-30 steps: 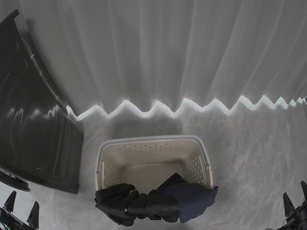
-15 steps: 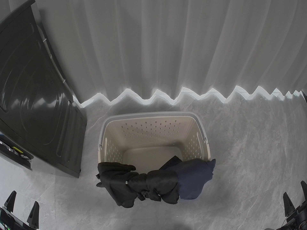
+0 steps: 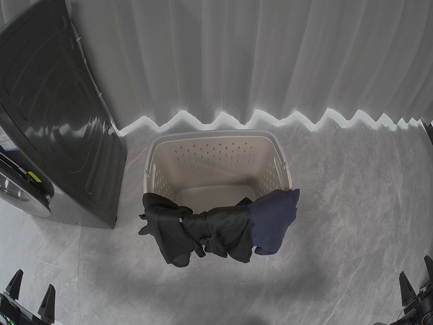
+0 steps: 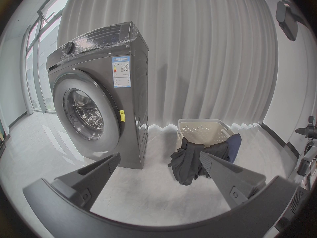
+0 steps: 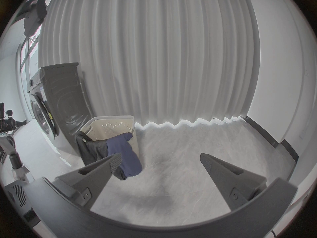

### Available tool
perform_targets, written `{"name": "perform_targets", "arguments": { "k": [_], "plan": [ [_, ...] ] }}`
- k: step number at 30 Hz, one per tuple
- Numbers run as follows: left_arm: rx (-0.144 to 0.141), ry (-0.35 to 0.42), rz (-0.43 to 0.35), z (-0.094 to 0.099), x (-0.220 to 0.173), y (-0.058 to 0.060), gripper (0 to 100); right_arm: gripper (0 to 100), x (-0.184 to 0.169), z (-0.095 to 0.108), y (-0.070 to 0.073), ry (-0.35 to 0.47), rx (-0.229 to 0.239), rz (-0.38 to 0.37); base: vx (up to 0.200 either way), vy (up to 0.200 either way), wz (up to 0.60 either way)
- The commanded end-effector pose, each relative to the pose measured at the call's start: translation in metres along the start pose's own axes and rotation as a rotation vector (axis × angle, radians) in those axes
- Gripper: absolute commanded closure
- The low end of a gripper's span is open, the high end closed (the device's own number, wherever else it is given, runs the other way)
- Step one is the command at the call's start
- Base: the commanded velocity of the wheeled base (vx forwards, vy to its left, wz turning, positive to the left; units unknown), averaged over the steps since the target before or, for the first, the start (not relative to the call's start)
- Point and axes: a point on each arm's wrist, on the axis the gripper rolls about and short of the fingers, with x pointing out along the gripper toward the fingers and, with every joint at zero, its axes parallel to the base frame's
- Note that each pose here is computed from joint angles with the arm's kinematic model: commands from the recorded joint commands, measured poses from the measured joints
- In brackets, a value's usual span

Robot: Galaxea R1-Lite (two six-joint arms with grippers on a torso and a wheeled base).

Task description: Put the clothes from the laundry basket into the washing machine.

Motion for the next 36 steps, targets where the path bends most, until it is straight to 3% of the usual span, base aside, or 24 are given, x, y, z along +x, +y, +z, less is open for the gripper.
{"name": "perform_targets", "arguments": {
  "k": [1, 36],
  "plan": [
    [-0.001, 0.005, 0.000, -0.0051, 0.0004, 0.0003, 0, 0, 0.0002, -0.0052, 0.0000, 0.003, 0.000, 0.000, 0.000, 0.000, 0.00],
    [-0.001, 0.005, 0.000, -0.0051, 0.0004, 0.0003, 0, 0, 0.0002, -0.0052, 0.0000, 0.003, 0.000, 0.001, 0.000, 0.200, 0.00]
  ]
}}
